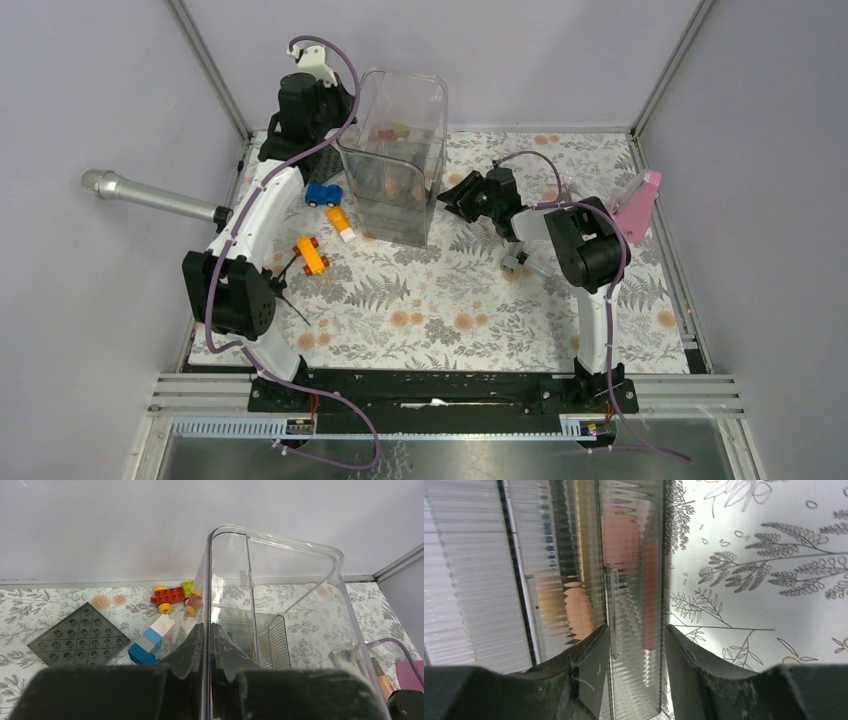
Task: Organize the makeup
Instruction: Open the drawer in the storage box.
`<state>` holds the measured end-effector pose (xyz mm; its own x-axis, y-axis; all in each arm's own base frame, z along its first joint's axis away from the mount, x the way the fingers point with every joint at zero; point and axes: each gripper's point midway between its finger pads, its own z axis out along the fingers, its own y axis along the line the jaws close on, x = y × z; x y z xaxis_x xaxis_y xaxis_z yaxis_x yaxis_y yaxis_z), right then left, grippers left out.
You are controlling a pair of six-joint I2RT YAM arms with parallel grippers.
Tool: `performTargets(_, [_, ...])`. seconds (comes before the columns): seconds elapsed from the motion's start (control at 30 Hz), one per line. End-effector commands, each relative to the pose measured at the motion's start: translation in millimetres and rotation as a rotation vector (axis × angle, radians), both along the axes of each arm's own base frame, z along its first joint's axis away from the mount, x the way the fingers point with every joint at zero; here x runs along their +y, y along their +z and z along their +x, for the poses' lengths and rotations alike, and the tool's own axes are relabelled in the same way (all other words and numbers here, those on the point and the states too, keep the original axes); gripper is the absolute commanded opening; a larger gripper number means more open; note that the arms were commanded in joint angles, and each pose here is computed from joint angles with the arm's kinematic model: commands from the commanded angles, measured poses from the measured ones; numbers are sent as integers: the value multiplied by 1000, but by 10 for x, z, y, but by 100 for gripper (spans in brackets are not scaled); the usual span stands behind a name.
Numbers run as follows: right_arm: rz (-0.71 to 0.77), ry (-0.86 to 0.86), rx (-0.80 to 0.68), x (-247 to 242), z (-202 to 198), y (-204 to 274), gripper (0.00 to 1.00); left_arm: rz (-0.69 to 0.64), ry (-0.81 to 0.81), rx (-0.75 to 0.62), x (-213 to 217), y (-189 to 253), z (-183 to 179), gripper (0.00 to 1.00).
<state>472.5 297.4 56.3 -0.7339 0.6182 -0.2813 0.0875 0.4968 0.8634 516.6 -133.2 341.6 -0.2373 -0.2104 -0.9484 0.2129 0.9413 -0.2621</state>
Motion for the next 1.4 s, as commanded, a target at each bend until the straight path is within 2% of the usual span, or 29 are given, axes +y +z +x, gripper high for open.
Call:
performTargets(0.0, [57, -11, -72, 33, 76, 197, 52, 39, -78, 256, -171, -790, -177, 6])
performTargets(0.23, [178, 9, -71, 160, 112, 224, 47, 38, -79, 254, -175, -781, -176, 6])
performTargets(0.5, [206, 6, -42, 180, 112, 103, 41, 34, -84, 257, -188, -784, -178, 6])
performTargets(1.0, [394, 39, -45, 310, 112, 162, 28, 34, -84, 259, -186, -796, -168, 6])
performTargets(1.1, [422, 44, -54, 321, 109, 190, 22, 34, -85, 258, -191, -793, -172, 6])
performTargets(1.2, [448, 48, -69, 326, 109, 242, 11, 36, -82, 258, -184, -795, -171, 6])
performTargets(1.37, [410, 24, -122, 205, 132, 348, 3, 39, -77, 258, -174, -798, -171, 6])
